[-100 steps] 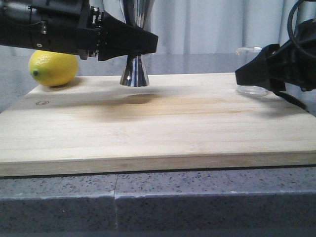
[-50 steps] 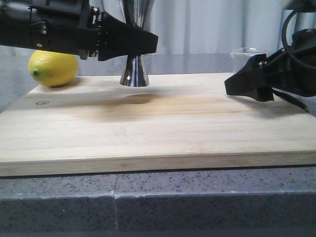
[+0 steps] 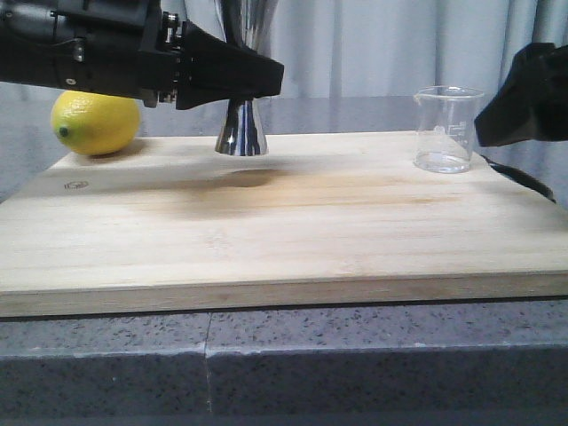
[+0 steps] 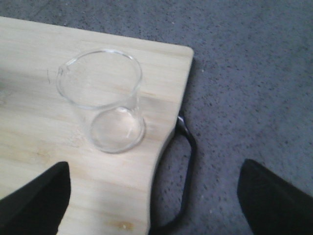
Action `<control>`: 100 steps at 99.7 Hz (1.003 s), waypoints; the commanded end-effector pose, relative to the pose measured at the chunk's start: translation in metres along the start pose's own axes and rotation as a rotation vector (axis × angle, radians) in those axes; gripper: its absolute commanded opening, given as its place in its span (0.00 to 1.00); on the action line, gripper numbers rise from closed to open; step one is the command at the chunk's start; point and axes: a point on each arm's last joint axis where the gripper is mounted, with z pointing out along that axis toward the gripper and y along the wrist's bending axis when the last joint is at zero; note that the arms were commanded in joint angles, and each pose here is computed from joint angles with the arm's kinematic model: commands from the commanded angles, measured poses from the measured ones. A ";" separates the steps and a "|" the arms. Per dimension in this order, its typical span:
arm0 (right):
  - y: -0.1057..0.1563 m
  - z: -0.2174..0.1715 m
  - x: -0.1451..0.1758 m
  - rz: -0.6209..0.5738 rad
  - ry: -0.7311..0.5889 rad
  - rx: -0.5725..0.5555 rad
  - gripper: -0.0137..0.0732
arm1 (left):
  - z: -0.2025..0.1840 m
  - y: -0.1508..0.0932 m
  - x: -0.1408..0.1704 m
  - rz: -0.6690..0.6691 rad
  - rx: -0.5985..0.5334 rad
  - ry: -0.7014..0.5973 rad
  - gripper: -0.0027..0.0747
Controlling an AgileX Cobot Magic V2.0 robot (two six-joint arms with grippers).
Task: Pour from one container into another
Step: 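Withdraw the right gripper up and away from the beaker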
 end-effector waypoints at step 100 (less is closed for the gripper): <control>-0.016 -0.195 -0.015 0.075 -0.180 0.058 0.85 | -0.003 -0.008 -0.037 0.047 0.036 -0.160 0.23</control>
